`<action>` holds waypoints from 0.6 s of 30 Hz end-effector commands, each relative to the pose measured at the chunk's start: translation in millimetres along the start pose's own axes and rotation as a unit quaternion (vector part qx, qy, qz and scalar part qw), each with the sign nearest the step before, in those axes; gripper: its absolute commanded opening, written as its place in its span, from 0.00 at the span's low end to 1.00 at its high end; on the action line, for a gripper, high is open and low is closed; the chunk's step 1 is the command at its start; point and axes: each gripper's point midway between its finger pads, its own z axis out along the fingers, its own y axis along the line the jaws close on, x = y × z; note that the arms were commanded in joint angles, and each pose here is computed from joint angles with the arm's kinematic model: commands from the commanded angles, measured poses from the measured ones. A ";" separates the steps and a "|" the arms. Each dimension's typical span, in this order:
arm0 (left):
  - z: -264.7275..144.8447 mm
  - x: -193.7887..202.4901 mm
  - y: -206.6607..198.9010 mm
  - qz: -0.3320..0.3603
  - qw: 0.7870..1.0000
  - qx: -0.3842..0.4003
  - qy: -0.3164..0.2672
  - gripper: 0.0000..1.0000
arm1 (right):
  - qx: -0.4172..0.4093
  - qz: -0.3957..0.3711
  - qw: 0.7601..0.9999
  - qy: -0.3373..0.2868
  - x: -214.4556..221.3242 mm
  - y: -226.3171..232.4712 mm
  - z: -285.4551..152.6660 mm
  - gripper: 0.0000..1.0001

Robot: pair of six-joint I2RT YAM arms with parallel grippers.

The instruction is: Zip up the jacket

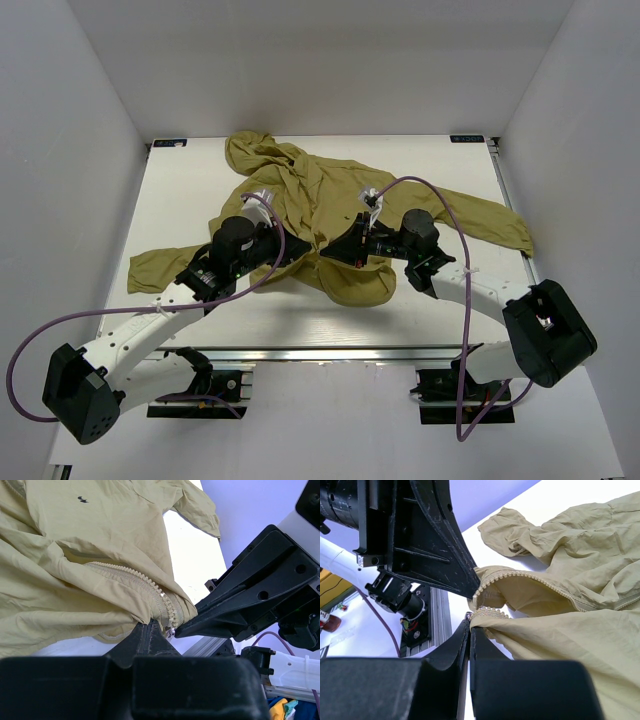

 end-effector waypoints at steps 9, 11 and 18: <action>-3.6 -10.7 -10.5 0.006 1.000 0.015 -0.013 0.00 | -0.020 -0.048 0.998 -0.040 -31.6 14.3 3.7 0.00; -3.5 -10.0 -9.6 0.005 1.000 0.013 -0.012 0.00 | -0.017 -0.048 0.998 -0.043 -32.9 13.3 3.7 0.00; -4.5 -9.5 -8.3 0.004 1.000 0.010 -0.012 0.00 | -0.013 -0.051 0.998 -0.046 -34.1 11.8 3.5 0.00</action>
